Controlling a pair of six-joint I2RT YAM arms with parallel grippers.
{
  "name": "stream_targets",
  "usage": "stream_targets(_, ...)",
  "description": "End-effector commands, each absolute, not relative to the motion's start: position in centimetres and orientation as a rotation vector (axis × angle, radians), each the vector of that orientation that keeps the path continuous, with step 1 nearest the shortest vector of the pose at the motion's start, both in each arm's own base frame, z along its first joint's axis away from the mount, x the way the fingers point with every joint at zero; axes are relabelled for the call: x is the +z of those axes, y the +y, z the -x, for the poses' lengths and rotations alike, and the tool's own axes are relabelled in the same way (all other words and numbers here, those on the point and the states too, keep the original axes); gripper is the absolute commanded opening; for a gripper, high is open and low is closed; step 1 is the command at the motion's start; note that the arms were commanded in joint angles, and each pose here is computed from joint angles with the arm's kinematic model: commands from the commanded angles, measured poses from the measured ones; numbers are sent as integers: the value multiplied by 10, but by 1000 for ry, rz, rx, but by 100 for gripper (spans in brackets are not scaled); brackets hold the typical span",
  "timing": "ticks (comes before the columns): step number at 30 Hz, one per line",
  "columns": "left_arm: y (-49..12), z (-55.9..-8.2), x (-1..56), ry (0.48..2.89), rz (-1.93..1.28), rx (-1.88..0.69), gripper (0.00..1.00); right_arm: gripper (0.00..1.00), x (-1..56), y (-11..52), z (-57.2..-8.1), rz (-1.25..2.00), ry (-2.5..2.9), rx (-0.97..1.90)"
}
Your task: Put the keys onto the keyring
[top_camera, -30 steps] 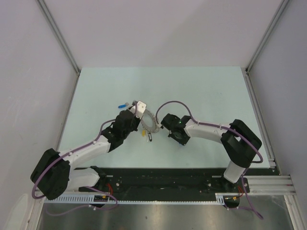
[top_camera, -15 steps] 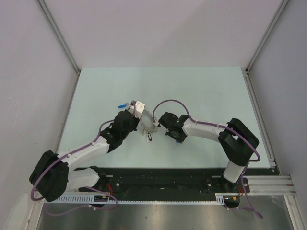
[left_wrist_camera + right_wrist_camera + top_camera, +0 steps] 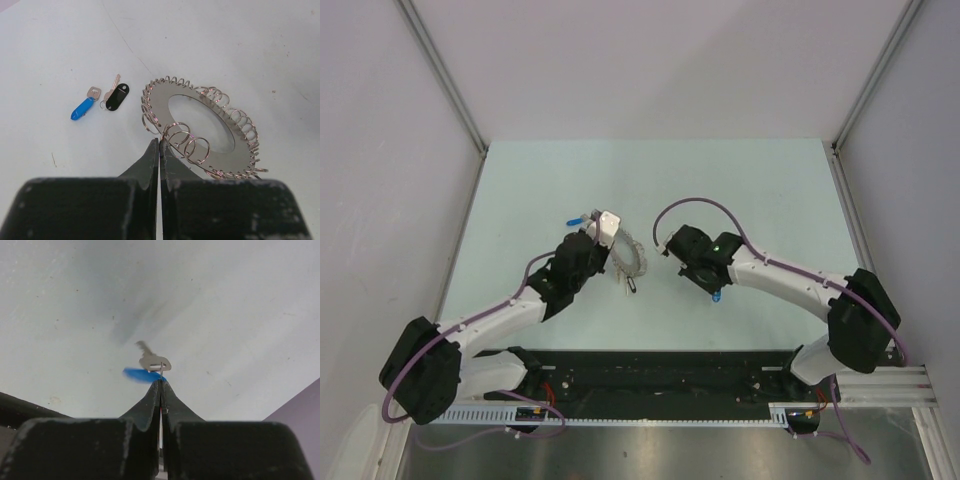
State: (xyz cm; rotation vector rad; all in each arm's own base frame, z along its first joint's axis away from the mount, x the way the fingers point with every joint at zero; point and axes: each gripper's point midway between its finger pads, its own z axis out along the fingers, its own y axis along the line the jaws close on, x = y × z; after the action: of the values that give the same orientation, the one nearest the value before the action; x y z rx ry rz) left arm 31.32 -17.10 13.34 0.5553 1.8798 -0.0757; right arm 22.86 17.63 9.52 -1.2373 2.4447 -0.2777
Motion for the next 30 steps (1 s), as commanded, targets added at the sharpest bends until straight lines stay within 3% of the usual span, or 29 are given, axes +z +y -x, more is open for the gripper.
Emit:
stream_targets(1, -172, -318, 156, 1804, -492, -112, 0, 0, 89, 167, -223, 1305, 2485, -352)
stream_targets(23, -169, -320, 155, 1799, -482, -109, 0, 0, 27, 248, -258, 1471, 2290, -180)
stream_targets(30, -172, -319, 154, 1798, -487, -125, 0, 17, 51, 252, -264, 1359, 2262, -151)
